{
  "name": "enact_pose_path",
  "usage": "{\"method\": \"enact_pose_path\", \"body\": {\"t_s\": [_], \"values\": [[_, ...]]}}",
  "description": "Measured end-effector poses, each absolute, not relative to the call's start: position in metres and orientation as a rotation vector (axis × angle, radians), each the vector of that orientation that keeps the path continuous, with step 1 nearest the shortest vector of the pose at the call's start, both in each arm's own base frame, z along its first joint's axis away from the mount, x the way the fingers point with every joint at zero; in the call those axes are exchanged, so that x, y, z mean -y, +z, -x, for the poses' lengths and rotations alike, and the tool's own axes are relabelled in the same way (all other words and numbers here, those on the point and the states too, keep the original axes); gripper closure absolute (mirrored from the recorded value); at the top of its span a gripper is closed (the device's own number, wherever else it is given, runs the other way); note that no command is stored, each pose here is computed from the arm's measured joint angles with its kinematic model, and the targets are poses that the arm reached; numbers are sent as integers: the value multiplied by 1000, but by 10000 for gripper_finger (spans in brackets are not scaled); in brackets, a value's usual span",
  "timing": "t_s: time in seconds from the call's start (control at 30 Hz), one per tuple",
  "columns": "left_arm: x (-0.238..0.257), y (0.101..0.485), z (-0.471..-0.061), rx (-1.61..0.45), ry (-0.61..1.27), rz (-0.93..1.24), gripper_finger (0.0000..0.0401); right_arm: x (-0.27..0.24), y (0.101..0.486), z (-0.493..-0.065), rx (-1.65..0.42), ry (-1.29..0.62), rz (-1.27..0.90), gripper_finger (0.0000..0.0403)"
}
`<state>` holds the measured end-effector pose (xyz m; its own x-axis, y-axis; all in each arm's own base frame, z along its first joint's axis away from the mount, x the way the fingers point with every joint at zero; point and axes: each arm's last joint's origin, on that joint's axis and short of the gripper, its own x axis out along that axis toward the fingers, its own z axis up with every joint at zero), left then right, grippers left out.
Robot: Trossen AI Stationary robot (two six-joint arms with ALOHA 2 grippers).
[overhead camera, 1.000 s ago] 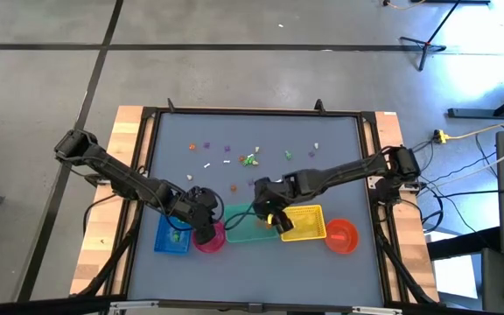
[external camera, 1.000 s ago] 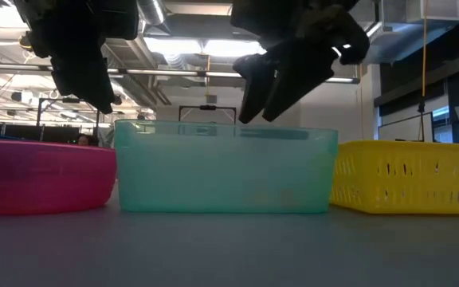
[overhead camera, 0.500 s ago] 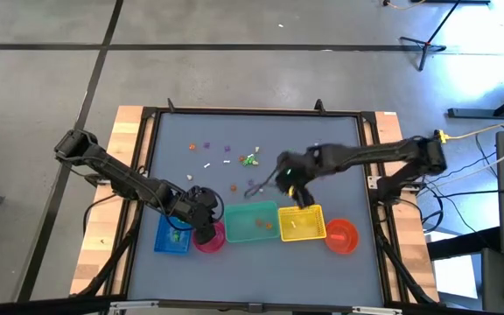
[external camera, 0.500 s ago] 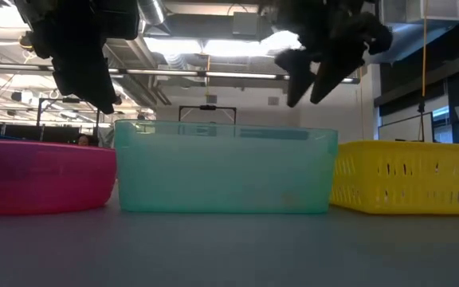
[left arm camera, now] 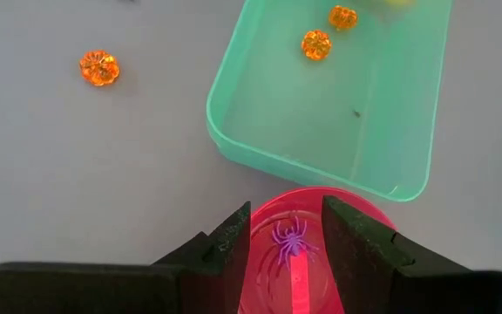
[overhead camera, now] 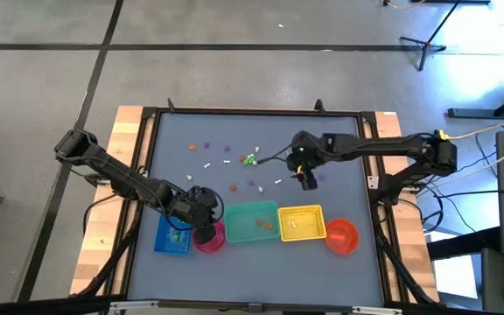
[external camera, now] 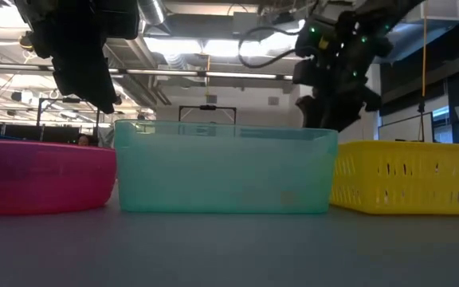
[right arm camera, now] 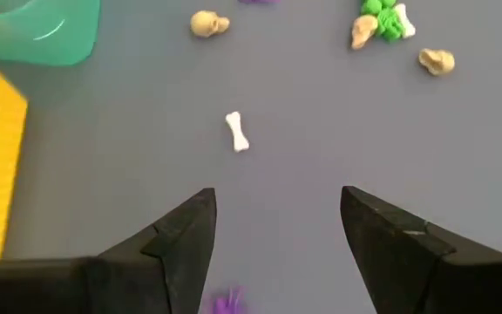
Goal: Sort Halloween decoration
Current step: Put the white bone toy into the yellow bin
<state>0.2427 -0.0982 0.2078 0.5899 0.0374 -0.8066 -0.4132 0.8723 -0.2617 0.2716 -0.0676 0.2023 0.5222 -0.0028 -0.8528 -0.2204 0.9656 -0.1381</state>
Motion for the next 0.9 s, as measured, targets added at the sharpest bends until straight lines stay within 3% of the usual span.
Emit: {"method": "enact_pose_path", "body": {"t_s": [0.3,0.63,0.9], "values": [[98,208,-243,-909,273,454,274,67,189,-278,-819,140,258,159],[98,208,-244,-891,282,453,274,67,165,-285,-883,173,163,159],[90,210,-246,-792,413,395,274,68,161,-286,-904,145,140,159]]}}
